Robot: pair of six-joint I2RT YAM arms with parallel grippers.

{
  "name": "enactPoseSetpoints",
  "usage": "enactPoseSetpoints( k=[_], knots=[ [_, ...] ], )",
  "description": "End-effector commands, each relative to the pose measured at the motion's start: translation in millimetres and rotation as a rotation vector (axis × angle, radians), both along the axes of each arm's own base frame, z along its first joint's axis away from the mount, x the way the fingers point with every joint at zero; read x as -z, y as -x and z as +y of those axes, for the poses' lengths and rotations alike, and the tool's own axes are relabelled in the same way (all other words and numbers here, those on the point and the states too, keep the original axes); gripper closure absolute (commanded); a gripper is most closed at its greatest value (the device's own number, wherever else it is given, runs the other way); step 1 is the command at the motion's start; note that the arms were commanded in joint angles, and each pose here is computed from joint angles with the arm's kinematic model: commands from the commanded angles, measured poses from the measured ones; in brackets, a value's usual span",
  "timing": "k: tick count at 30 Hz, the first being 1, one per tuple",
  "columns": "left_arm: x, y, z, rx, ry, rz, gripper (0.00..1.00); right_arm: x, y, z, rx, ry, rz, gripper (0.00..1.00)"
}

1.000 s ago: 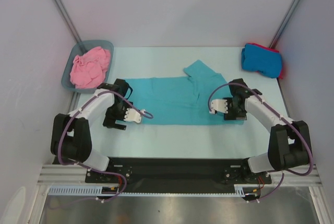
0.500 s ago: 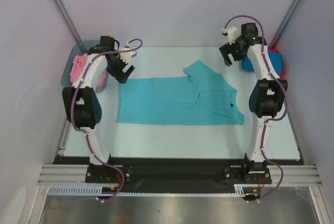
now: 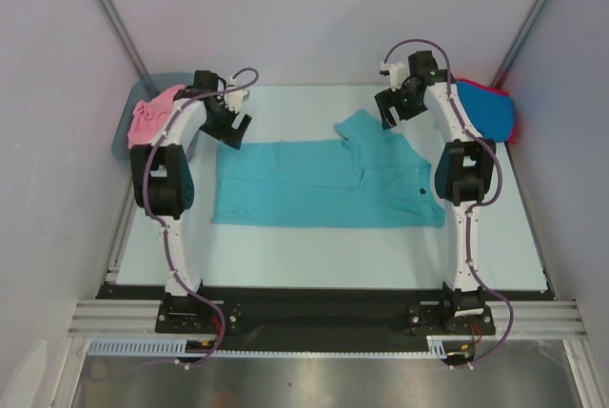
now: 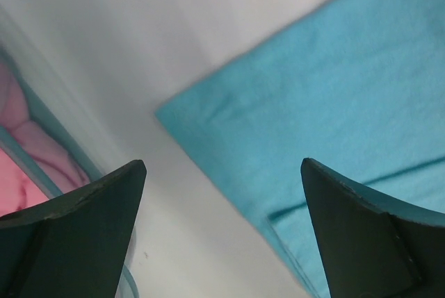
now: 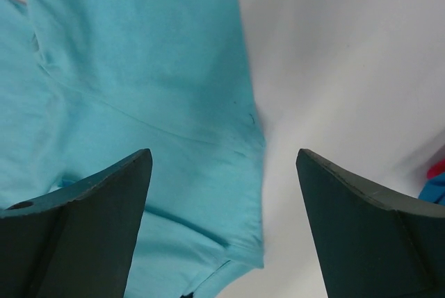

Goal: Fold and stack the t-shirts
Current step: Fold the tshirt

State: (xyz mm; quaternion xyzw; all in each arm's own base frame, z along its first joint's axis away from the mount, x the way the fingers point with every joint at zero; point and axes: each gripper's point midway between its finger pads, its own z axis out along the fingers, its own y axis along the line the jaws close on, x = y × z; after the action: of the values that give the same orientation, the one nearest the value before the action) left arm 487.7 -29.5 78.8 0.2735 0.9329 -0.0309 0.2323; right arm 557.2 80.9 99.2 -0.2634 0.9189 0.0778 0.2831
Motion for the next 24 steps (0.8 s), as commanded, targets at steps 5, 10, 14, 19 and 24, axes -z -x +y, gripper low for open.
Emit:
enactPoseSetpoints(
  k=[5, 10, 14, 19, 24],
  knots=[
    [-6, -50, 2, -0.097, 0.027, -0.102, 0.0, -35, 5, 1, -0.04, 0.038, -0.058, 0.09],
    [12, -60, 7, -0.108, 0.033, -0.075, 0.0, -53, 7, -13, -0.035, 0.122, -0.093, 0.1],
    [23, -71, 15, -0.141, 0.049, -0.057, 0.0, -65, 9, -17, -0.019, 0.153, -0.117, 0.1],
    [23, -78, 35, -0.181, 0.075, -0.06, 0.02, -68, 18, -17, -0.026, 0.2, -0.114, 0.11],
    [21, -70, 39, -0.203, 0.118, -0.026, 0.06, -67, 21, -16, -0.039, 0.244, -0.115, 0.12]
  ],
)
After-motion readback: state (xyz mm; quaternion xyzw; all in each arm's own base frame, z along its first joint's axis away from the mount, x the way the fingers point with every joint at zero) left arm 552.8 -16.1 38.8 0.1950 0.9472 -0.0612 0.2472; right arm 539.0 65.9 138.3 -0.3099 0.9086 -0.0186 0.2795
